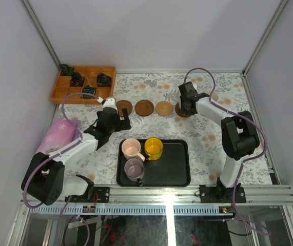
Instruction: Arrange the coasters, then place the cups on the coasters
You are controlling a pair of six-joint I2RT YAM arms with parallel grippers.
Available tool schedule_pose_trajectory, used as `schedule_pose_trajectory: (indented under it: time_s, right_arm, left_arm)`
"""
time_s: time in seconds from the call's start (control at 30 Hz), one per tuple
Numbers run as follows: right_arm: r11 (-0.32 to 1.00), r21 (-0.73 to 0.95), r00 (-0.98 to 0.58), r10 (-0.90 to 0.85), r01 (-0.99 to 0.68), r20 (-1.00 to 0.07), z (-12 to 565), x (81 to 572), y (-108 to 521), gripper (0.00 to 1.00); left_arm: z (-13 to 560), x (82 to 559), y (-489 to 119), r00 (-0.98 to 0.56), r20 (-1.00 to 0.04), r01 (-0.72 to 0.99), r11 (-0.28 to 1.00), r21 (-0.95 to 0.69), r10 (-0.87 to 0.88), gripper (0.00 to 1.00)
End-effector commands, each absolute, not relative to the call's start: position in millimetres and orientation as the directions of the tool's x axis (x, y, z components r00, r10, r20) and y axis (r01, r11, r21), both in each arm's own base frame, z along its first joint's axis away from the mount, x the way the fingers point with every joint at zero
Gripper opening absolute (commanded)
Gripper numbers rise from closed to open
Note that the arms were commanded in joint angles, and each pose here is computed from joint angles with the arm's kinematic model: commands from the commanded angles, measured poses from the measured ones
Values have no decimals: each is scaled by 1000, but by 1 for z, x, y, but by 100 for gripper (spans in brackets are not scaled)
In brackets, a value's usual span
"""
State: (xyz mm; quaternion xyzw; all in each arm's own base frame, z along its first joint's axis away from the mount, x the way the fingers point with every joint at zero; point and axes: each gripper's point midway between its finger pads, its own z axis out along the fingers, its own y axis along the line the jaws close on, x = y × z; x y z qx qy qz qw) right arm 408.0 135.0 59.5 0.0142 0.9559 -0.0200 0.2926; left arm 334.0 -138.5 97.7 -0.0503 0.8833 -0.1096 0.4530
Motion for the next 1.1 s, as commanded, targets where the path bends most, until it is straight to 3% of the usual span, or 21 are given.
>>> schedule_pose_trajectory:
  time_s: [0.0, 0.23, 0.33, 0.73, 1.07]
  right_arm:
    - [998, -4, -796, 51, 67, -604, 68, 420, 136, 13]
    - [996, -6, -793, 67, 89, -606, 72, 413, 131, 46]
    - [996, 0, -795, 74, 94, -602, 72, 408, 130, 56]
    - [995, 7, -783, 84, 101, -616, 81, 399, 126, 58]
    - [993, 71, -667, 117, 96, -736, 158, 396, 121, 64]
  left_arm:
    - [114, 344, -143, -545, -815, 21, 968, -250, -199, 100]
    - [113, 343, -142, -546, -813, 17, 968, -251, -201, 100]
    - [113, 343, -142, -547, -813, 16, 968, -250, -201, 100]
    - [112, 343, -142, -549, -811, 15, 968, -251, -202, 100]
    - [114, 341, -140, -541, -816, 9, 968, -249, -205, 100]
